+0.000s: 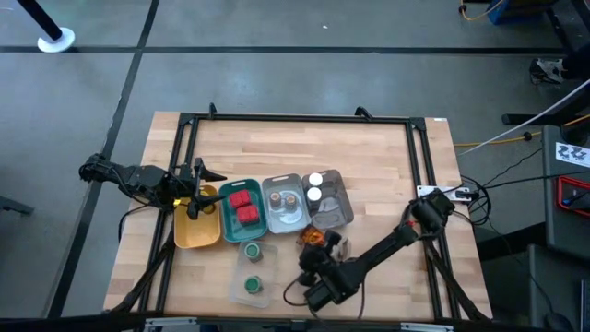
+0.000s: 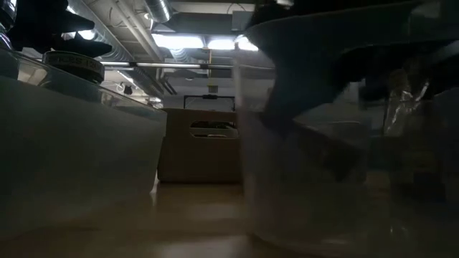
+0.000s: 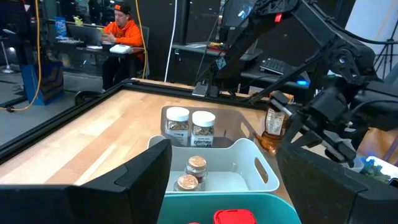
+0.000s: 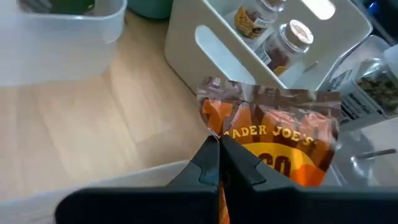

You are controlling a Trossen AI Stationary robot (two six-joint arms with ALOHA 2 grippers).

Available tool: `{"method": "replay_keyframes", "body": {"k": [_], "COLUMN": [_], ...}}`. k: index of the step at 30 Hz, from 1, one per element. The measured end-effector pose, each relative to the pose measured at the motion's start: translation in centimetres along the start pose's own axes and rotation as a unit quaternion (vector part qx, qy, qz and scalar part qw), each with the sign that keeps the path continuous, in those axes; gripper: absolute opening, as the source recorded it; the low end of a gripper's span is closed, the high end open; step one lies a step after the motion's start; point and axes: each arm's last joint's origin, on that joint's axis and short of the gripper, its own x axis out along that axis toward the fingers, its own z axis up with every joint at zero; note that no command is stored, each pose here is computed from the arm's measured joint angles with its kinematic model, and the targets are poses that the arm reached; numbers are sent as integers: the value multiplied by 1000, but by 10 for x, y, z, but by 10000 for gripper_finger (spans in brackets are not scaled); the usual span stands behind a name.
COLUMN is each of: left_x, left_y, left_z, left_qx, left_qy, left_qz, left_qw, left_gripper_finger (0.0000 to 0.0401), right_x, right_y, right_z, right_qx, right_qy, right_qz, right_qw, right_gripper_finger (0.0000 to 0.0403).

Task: Sort spices by type
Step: Put the orange seasoning pack into the right transparent bin, then return to Home Position

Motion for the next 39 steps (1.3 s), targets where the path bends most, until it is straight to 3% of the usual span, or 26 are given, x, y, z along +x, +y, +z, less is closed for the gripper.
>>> {"method": "replay_keyframes", "body": {"k": [15, 27, 32, 39], "left_x": [0, 0, 0, 0], "left_y": [0, 0, 0, 0], "left_z": [0, 0, 0, 0], "left_qx": [0, 0, 0, 0], "left_qy": [0, 0, 0, 0], "left_qz": [0, 0, 0, 0], "left_qw": [1000, 1000, 1000, 1000], "left_gripper_finger": [274, 274, 274, 274], "right_x": [4, -6, -13, -38], "right_y": [-1, 3, 4, -9], "right_z": [4, 18, 27, 53], "right_qx": [5, -40, -51, -71], "right_qy": [18, 34, 41, 25], "right_qz": [12, 53, 69, 42], "right_qw": [1000, 997, 995, 996], "right_gripper_finger": [11, 136, 149, 149]}}
